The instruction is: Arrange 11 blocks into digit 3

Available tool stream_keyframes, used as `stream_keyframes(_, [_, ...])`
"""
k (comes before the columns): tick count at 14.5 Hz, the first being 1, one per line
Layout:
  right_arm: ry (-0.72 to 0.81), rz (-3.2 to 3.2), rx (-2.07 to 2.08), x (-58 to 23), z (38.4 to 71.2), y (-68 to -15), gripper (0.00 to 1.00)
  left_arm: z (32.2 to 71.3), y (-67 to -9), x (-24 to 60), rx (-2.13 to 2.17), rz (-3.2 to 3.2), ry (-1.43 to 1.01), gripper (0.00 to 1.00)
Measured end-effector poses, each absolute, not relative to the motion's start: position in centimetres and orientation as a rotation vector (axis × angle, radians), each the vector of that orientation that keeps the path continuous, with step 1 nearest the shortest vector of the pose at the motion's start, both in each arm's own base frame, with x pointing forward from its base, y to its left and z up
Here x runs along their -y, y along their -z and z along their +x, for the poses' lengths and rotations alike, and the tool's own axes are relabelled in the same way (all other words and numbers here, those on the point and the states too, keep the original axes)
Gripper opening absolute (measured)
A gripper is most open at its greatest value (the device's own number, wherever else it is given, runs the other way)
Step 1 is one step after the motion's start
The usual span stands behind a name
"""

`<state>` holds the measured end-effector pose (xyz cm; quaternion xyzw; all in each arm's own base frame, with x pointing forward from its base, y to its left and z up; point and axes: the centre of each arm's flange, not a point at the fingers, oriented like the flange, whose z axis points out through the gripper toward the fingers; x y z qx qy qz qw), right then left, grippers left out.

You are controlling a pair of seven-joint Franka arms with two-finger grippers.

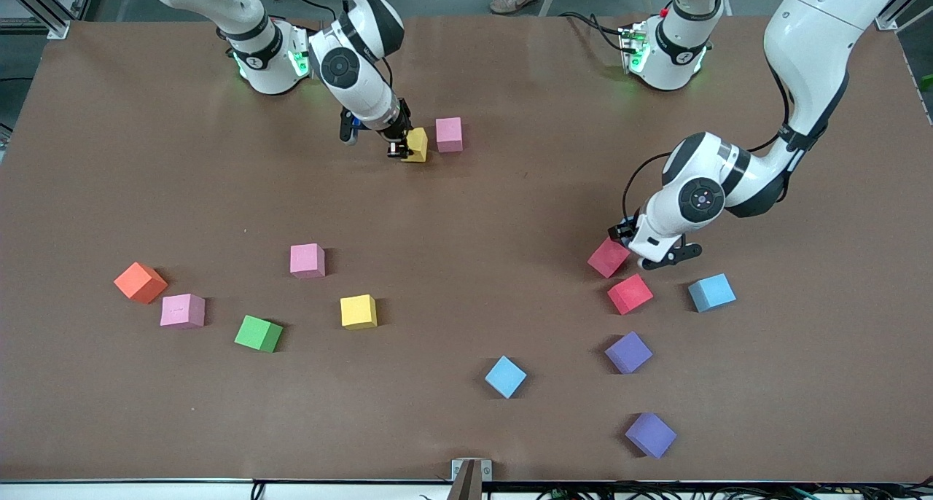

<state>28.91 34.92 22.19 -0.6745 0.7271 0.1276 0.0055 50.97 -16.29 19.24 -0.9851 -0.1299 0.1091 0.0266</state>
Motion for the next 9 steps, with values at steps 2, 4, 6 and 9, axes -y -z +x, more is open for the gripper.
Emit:
stream_keyframes(2, [-0.400,-2.109,-2.280,-34.9,28.9,-22.1,0.56,51.0,-19.3,16.1,0.409,-3.044,-0.335,0.51])
stream_keyframes(4, [-0.396,-2.102,-2.279,-34.9,28.9,-21.8,0.56,51.2,-19.4,15.8,0.442,-3.040,-0.330,0.32])
stream_keyframes(6, [-0.397,-2.106,-2.277,-35.0,28.7,-21.7,0.56,51.4,-19.5,15.4,0.533,-3.017,-0.331,0.32])
stream_keyframes(9, [-0.399,-2.127,-2.265,-35.5,28.0,-21.5,0.56,51.9,-20.4,16.3,0.718,-2.980,-0.306,0.32])
